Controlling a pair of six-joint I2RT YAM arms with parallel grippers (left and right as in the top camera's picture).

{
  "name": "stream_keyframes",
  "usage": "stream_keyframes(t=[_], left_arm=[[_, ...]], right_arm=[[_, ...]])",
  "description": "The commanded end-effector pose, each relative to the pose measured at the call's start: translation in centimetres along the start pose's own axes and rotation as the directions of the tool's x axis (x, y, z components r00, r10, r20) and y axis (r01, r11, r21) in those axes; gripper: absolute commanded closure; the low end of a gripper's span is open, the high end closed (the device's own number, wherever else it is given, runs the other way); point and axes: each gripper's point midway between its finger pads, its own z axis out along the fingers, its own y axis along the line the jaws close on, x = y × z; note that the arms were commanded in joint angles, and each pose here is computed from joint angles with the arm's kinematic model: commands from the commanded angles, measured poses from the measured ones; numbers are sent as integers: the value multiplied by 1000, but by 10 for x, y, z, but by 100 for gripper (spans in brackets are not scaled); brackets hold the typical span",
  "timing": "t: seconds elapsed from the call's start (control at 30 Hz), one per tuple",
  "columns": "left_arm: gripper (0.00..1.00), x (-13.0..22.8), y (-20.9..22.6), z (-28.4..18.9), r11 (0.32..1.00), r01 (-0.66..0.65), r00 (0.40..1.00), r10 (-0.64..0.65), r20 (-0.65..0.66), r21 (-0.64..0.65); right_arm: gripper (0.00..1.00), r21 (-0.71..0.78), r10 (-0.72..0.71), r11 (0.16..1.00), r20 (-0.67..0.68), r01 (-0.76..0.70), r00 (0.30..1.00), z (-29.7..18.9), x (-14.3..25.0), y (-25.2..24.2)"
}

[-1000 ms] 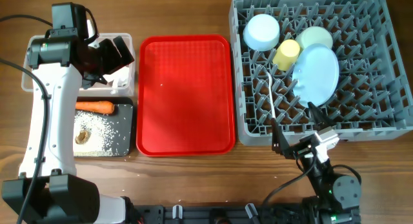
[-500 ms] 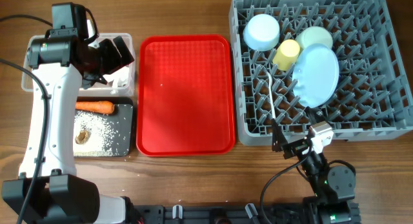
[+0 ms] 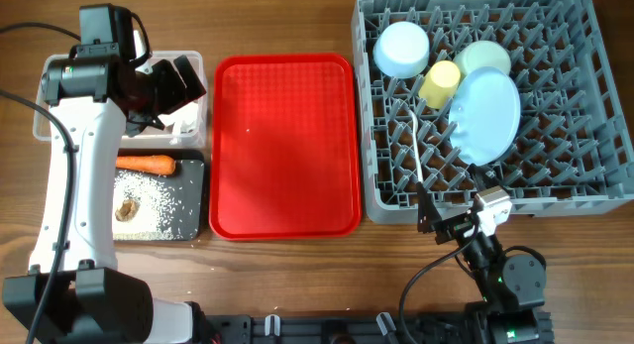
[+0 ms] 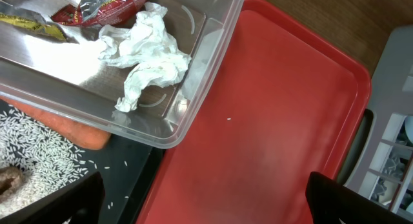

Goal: Sort waste into correct bins and load items into the dishwasher rack

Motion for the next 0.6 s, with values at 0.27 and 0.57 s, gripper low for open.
stream_keyframes(t=[0.27,0.57], left_arm=[[0,-3,-8,-38,999,-12,996,7,91,51],[0,41,-29,-166,957,-144,929,42,369,252]], right_arm=[[0,19,13,1000,10,-13,1000,-1,-2,-4],[0,19,12,1000,10,-12,1000,-1,-2,-4]])
